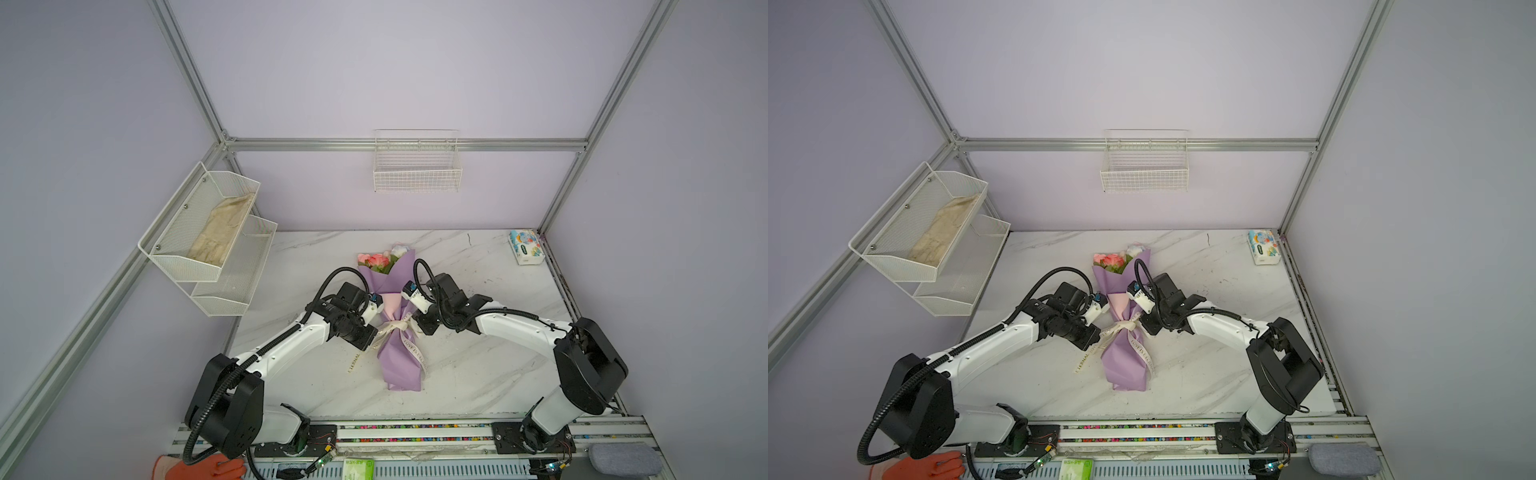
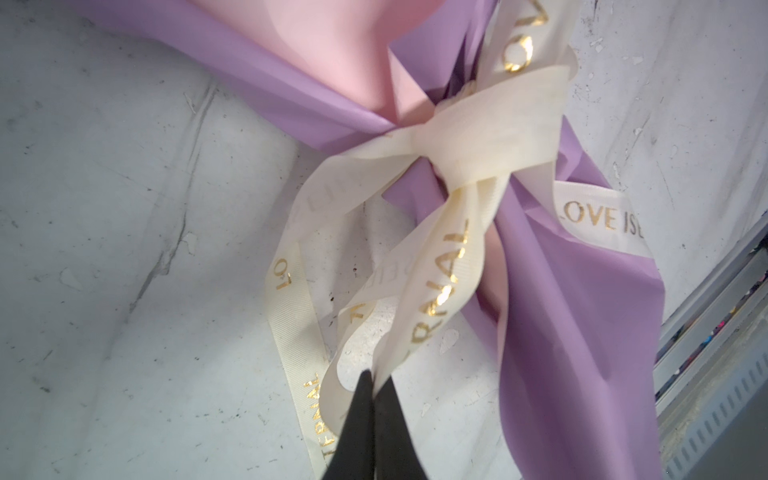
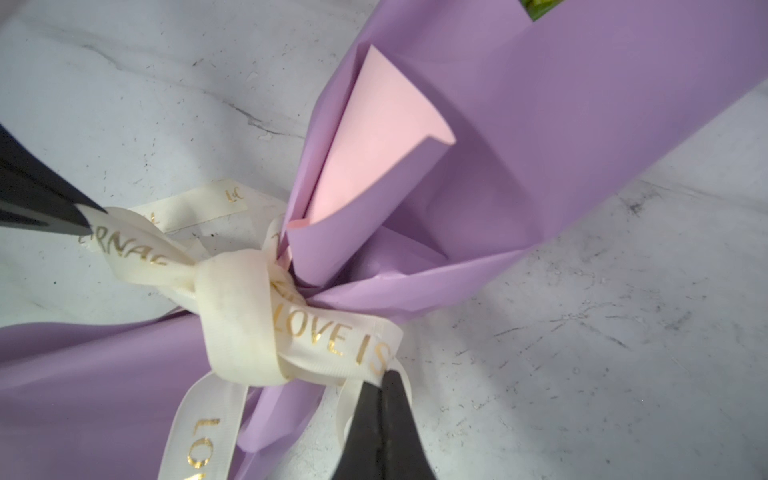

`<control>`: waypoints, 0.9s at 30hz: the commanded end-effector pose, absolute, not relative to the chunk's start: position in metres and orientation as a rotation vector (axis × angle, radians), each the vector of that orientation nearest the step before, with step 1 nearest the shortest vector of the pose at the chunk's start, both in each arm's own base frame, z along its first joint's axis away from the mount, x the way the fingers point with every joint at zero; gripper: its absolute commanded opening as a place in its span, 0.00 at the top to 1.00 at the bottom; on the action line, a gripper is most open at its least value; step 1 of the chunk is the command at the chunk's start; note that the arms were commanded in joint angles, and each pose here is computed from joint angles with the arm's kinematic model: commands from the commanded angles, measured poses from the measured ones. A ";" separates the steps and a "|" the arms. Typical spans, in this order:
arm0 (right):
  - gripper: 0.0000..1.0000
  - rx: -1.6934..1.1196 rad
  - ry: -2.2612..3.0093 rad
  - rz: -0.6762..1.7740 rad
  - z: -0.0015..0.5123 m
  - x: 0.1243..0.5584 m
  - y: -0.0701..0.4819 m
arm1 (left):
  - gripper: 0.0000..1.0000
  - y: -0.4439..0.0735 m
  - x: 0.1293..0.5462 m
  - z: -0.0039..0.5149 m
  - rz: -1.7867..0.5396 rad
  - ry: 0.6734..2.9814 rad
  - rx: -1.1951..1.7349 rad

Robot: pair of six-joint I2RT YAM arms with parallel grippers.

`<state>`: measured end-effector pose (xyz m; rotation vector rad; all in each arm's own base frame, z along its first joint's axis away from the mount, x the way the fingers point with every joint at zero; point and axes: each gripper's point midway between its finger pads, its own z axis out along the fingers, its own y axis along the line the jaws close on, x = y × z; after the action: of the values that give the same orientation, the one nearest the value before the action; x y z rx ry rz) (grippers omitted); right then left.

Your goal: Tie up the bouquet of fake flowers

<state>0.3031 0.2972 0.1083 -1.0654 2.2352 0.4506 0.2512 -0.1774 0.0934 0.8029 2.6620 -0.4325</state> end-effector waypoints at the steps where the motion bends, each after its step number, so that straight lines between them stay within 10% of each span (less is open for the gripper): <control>1: 1.00 -0.960 2.294 0.410 0.106 0.305 0.283 | 1.00 -0.180 0.276 0.131 -0.410 2.551 0.749; 27: 1.00 -0.540 2.498 0.060 0.082 0.350 0.196 | 1.00 -0.133 0.282 0.095 -0.194 2.689 0.626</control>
<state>0.3428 0.2245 0.0931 -0.6220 2.4475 0.2116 0.2750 -0.1482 0.0928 0.6651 2.6655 -0.2842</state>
